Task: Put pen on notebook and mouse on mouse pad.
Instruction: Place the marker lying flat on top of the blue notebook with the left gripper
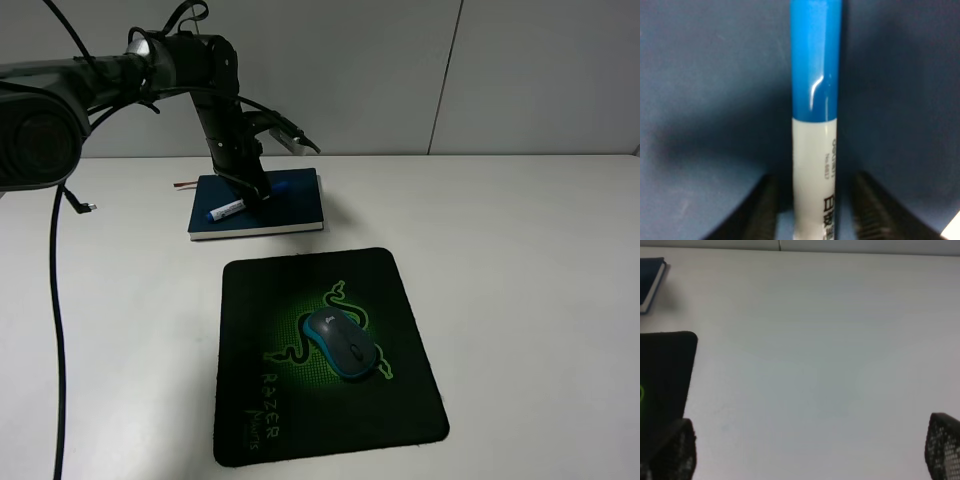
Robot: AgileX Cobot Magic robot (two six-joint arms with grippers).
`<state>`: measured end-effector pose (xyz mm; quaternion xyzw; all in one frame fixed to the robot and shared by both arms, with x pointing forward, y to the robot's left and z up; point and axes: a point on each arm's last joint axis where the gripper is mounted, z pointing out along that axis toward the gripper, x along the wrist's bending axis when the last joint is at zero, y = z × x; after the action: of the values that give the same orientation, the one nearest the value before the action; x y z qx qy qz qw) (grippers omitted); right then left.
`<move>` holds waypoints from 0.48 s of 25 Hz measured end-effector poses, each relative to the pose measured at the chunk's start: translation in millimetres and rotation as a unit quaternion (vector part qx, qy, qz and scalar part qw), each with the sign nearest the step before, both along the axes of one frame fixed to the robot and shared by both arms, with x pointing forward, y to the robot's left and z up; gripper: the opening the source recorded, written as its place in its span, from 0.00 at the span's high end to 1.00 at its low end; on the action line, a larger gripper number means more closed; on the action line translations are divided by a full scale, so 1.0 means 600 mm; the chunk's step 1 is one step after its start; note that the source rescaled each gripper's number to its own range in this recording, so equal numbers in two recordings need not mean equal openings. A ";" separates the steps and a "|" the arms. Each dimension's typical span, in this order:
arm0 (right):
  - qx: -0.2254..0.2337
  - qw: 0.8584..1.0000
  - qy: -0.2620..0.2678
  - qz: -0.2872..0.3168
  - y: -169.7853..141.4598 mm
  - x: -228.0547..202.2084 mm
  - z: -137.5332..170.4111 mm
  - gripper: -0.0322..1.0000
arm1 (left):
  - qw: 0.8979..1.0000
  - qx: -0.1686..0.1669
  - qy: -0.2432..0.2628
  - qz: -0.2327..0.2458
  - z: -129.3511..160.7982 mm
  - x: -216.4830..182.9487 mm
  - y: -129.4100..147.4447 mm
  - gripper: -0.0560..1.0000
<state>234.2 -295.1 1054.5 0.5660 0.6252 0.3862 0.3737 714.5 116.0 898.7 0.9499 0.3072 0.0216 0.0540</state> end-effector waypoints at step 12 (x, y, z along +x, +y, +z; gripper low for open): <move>0.002 1.000 0.000 0.001 0.001 0.000 0.000 0.00 | 1.000 -0.007 -0.007 0.004 0.000 0.003 0.001 0.08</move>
<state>234.2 -294.8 1054.5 0.5659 0.6252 0.3877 0.3723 716.5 116.4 898.9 0.9482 0.3104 0.0263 0.0632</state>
